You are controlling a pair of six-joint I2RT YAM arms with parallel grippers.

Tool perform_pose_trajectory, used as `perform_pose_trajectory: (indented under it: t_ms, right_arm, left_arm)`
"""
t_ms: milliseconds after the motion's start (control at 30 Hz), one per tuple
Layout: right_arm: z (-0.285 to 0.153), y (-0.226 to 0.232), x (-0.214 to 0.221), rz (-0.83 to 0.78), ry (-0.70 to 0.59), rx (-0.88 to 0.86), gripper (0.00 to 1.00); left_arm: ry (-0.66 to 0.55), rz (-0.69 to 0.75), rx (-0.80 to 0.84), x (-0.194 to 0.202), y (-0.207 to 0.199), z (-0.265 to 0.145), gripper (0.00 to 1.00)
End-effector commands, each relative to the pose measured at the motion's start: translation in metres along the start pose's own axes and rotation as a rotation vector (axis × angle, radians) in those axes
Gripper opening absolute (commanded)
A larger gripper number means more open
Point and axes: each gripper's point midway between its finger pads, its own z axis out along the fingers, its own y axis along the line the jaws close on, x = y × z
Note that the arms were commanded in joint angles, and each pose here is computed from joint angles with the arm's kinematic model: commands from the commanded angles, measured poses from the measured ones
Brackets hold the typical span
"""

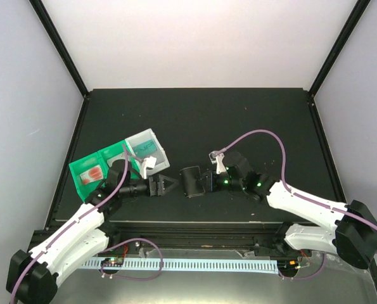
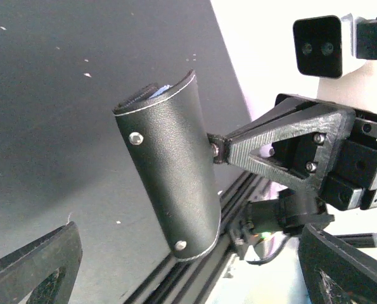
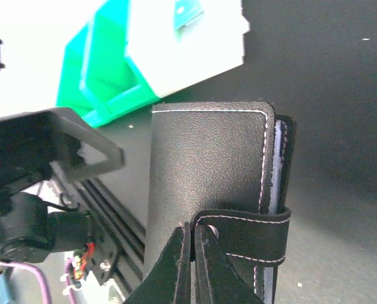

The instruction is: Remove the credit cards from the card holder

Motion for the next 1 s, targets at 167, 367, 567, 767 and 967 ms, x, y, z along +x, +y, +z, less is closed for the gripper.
perform_pose_trajectory:
  t_ms: [167,367,567,767,967]
  right_arm:
    - [-0.006,0.058,-0.01,0.011,-0.03,-0.265,0.01]
    - [-0.009,0.072,-0.007,0.013,-0.009,-0.313,0.01]
    - [-0.015,0.073,-0.004,0.016,-0.014,-0.315,0.01]
    - [-0.016,0.048,0.006,0.021,-0.027,-0.221,0.01]
    - [-0.011,0.016,0.018,0.019,-0.014,-0.088,0.01]
  left_arm:
    - [-0.058,-0.05,0.188,-0.009,-0.032,0.014,0.86]
    - [-0.063,-0.065,0.2,-0.013,-0.034,0.02,0.77]
    - [-0.091,-0.078,0.201,-0.014,-0.033,0.017,0.35]
    - [-0.079,-0.06,0.187,-0.008,-0.032,0.013,0.02]
    - [-0.053,-0.044,0.162,-0.003,-0.028,0.012,0.01]
